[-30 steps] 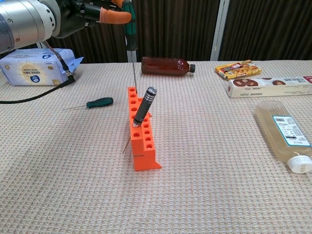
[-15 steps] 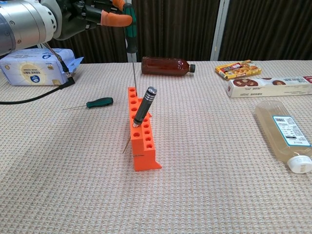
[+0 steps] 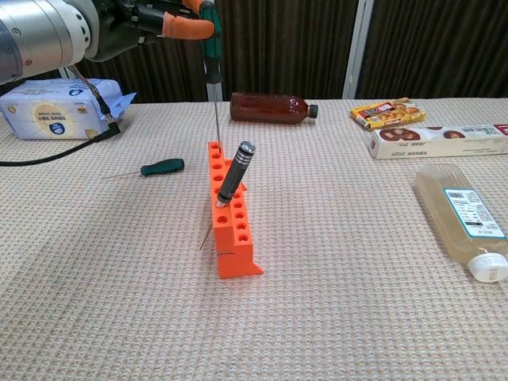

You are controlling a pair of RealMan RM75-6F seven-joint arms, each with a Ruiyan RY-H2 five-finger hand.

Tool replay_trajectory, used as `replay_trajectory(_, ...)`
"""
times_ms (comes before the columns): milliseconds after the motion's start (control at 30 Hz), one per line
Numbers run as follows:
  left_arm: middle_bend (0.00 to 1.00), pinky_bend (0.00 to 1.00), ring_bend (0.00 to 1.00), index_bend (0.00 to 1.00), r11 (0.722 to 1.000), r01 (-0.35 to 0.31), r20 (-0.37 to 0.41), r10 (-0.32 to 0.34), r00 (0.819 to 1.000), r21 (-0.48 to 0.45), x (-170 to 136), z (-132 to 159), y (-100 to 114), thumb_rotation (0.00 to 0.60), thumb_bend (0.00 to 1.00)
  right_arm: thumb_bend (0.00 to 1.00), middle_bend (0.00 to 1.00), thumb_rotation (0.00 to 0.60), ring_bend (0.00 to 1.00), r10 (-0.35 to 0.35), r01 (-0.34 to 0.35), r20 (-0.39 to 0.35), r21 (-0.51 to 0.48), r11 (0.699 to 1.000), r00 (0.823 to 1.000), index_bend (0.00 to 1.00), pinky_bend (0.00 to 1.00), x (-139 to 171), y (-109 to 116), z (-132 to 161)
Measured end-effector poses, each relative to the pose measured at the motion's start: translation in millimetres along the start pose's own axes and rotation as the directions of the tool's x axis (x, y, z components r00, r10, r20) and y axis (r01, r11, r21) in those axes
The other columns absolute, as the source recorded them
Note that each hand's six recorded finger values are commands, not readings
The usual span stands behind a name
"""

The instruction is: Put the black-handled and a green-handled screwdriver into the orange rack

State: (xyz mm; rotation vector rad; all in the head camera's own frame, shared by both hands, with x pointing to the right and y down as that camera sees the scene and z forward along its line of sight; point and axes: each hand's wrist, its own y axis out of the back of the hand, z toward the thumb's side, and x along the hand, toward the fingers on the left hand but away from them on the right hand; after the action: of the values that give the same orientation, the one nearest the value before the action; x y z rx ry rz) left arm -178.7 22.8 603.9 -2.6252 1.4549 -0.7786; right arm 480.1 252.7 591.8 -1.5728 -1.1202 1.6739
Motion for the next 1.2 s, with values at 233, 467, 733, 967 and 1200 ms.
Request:
replay_trajectory(233,0.25,0.0,0.04,0.69,1.0,0.007,-0.008,-0.007,1.0,0.005,0.7,-2.3,-1.1,0.6,0.53,0.0,0.0,0.6,0.0,0.001,-0.001,0.003,-0.001,1.0,1.0,0.0,0.0,0.4,-0.4,-0.5)
replay_trajectory(467,0.25,0.0,0.04,0.7,1.0,0.011,-0.016,-0.011,1.0,0.01,0.0,-4.2,-0.4,0.6,0.53,0.0,0.0,0.6,0.0,0.001,-0.001,0.002,-0.001,1.0,1.0,0.0,0.0,0.2,-0.2,0.0)
replay_trajectory(733,0.25,0.0,0.04,0.7,1.0,0.022,-0.026,-0.022,0.999,0.008,-2.0,-9.5,-5.1,0.6,0.53,0.0,0.0,0.6,0.0,0.003,-0.003,0.002,-0.003,1.0,1.0,0.0,0.0,-0.3,-1.2,-0.2)
replay_trajectory(967,0.25,0.0,0.04,0.7,1.0,0.025,-0.046,-0.026,0.999,-0.016,-8.5,-23.3,-10.3,0.6,0.53,0.0,0.0,0.6,0.0,0.004,-0.004,0.007,-0.004,1.0,1.0,0.0,0.0,-0.8,-0.9,-2.2)
replay_trajectory(1200,0.25,0.0,0.04,0.7,0.999,0.021,-0.064,-0.024,0.998,-0.035,-14.0,-38.4,-14.5,0.6,0.53,0.0,0.0,0.6,0.0,0.008,-0.008,0.003,-0.002,1.0,1.0,0.0,0.0,-3.0,-1.5,-0.5)
